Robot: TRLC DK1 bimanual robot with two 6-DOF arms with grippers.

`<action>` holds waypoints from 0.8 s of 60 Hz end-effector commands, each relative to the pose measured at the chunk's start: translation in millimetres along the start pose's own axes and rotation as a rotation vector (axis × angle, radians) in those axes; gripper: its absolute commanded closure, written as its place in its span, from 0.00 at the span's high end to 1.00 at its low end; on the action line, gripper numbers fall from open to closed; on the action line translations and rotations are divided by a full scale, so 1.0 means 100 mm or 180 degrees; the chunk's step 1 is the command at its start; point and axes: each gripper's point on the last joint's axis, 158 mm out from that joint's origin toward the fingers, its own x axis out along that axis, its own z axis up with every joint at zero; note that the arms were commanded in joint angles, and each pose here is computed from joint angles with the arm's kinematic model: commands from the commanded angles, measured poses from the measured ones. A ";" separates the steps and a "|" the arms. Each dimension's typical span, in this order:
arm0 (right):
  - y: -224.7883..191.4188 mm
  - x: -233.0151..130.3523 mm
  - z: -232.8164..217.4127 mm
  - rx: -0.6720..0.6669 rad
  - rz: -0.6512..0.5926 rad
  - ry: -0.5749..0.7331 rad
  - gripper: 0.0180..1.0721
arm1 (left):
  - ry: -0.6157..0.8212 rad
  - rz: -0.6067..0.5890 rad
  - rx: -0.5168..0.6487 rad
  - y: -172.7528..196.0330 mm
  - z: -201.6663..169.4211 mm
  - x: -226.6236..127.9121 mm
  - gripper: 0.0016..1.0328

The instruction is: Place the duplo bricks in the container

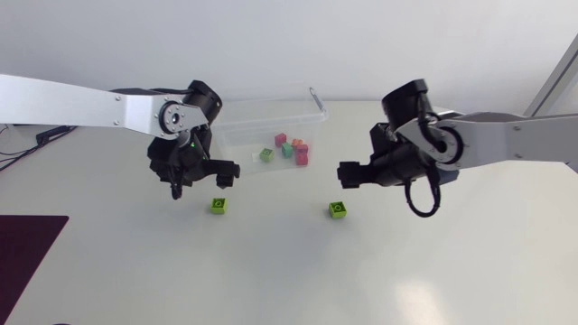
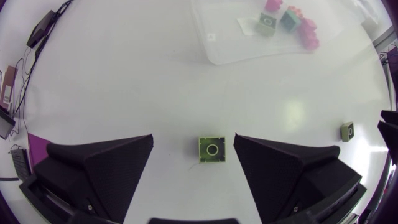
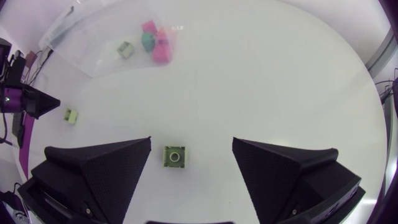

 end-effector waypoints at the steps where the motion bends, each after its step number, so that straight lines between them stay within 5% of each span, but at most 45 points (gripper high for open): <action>1: 0.01 0.23 -0.14 0.0096 -0.0095 0.0212 0.89 | 0.0142 0.0070 -0.0128 0.00 0.00 0.15 0.87; 14: -0.01 0.60 -0.31 0.0120 -0.0234 0.0409 0.86 | 0.0381 0.0150 -0.0127 -0.03 -0.13 0.44 0.82; 23: 0.03 0.70 -0.41 0.0090 -0.0294 0.0499 0.84 | 0.0456 0.0167 -0.0132 -0.03 -0.19 0.54 0.55; 41: 0.08 0.63 -0.39 0.0032 -0.0307 0.0446 0.81 | 0.0493 0.0107 -0.0135 -0.06 -0.23 0.53 0.54; 48: 0.11 0.51 -0.27 -0.0008 -0.0281 0.0374 0.96 | 0.0430 0.0087 -0.0152 -0.06 -0.18 0.46 0.54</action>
